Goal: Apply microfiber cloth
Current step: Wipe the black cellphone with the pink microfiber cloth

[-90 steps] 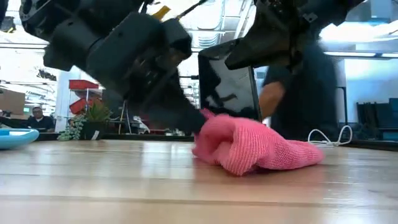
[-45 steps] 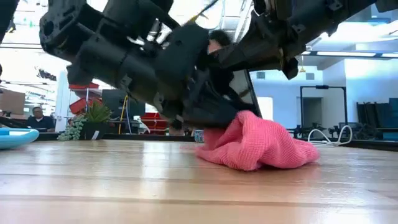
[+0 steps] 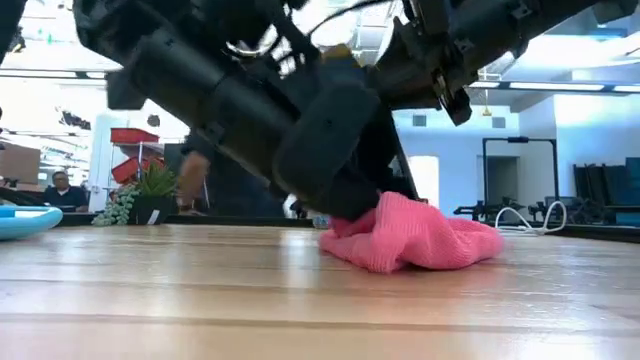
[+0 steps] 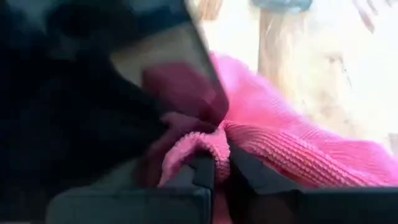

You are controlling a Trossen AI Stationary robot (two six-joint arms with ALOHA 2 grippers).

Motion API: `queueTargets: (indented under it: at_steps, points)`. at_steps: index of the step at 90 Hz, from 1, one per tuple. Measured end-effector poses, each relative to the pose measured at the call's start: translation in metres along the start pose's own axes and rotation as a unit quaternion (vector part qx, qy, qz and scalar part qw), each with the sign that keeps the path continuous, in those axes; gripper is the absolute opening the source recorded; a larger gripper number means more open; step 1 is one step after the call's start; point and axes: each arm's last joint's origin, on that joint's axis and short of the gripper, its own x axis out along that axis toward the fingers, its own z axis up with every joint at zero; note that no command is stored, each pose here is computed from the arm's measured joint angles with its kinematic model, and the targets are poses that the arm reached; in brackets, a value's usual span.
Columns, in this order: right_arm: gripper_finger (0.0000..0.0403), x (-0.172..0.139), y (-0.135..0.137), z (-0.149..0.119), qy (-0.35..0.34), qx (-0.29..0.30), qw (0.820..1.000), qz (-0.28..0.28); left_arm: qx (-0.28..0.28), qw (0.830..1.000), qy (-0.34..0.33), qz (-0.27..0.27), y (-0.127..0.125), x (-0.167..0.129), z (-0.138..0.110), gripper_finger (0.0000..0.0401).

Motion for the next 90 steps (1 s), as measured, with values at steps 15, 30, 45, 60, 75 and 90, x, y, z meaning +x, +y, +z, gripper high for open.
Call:
queueTargets:
  at_steps: [15, 30, 45, 60, 75, 90]
  points:
    - [0.0026, 0.0, 0.0, -0.001, 0.001, -0.001, 1.0, -0.001, 0.016, 0.999, -0.027, 0.01, -0.002, -0.001, 0.005, 0.0]
    - [0.0026, 0.0, 0.0, 0.0, -0.001, 0.001, 1.0, -0.003, 0.016, 0.999, -0.041, 0.01, -0.002, -0.001, 0.007, 0.0]
    - [0.0027, -0.001, 0.001, -0.001, 0.0, -0.002, 1.0, -0.001, -0.02, 0.999, -0.024, 0.028, 0.008, 0.004, 0.008, 0.0]
    - [0.0027, -0.001, 0.0, -0.002, 0.002, -0.005, 1.0, -0.001, -0.048, 0.999, 0.022, 0.004, 0.017, 0.009, 0.004, 0.0]
    - [0.0027, -0.003, 0.003, -0.003, 0.002, 0.002, 1.0, 0.005, -0.031, 0.995, 0.096, -0.015, 0.016, 0.0, -0.005, 0.0]
    - [0.0027, -0.004, 0.005, -0.002, 0.003, 0.01, 1.0, 0.013, -0.006, 0.986, 0.167, 0.023, 0.01, -0.03, -0.009, 0.0]
